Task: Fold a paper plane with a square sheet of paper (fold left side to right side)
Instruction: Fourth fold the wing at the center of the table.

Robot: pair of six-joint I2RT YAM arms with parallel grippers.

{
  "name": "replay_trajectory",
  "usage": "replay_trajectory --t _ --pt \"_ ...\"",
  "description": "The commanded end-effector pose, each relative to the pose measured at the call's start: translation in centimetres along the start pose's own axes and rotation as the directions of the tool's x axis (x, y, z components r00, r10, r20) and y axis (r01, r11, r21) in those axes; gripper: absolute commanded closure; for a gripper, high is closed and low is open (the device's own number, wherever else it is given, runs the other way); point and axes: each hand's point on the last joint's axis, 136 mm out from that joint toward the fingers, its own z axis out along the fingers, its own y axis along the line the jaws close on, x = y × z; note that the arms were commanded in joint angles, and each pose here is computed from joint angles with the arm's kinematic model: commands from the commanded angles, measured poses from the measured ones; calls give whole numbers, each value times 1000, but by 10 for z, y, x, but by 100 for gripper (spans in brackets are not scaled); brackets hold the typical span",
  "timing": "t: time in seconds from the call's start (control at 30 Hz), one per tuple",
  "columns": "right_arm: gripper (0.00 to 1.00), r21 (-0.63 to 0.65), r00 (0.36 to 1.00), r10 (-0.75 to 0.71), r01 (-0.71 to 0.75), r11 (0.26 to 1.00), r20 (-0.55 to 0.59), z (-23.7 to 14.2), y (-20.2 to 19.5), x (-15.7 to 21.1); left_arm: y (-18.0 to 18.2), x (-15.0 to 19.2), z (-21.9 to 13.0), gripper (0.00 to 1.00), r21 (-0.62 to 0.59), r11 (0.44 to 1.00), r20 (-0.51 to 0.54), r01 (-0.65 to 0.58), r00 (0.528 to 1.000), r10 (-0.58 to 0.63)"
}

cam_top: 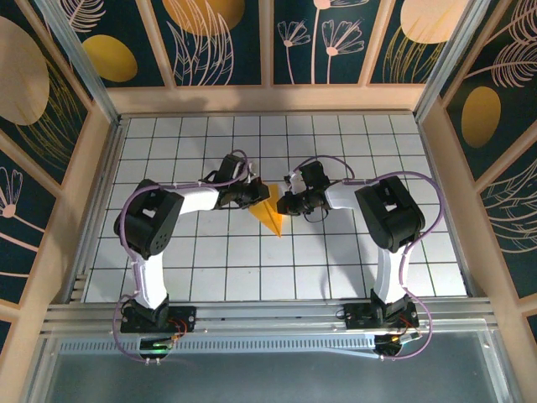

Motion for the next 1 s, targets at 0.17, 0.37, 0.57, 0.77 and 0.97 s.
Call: replay_trajectory --t 0.17,0.37,0.57,0.77,0.97 --pt "100 194 995 68 -53 980 -72 16 -52 31 17 2 15 98 -52 998 -15 -31 999 30" --pt "100 215 995 66 -47 975 -80 16 -56 32 32 4 17 100 -97 995 0 -20 1000 20" --pt "100 217 994 63 -43 975 -84 15 -56 33 47 10 21 100 -131 991 -10 -7 1000 6" --pt "100 210 995 62 -43 977 -83 15 -54 31 61 16 23 100 -169 986 -15 6 1000 -8" --pt "100 165 997 48 -37 986 -66 12 -39 20 70 20 20 100 -197 980 -17 10 1000 -14"
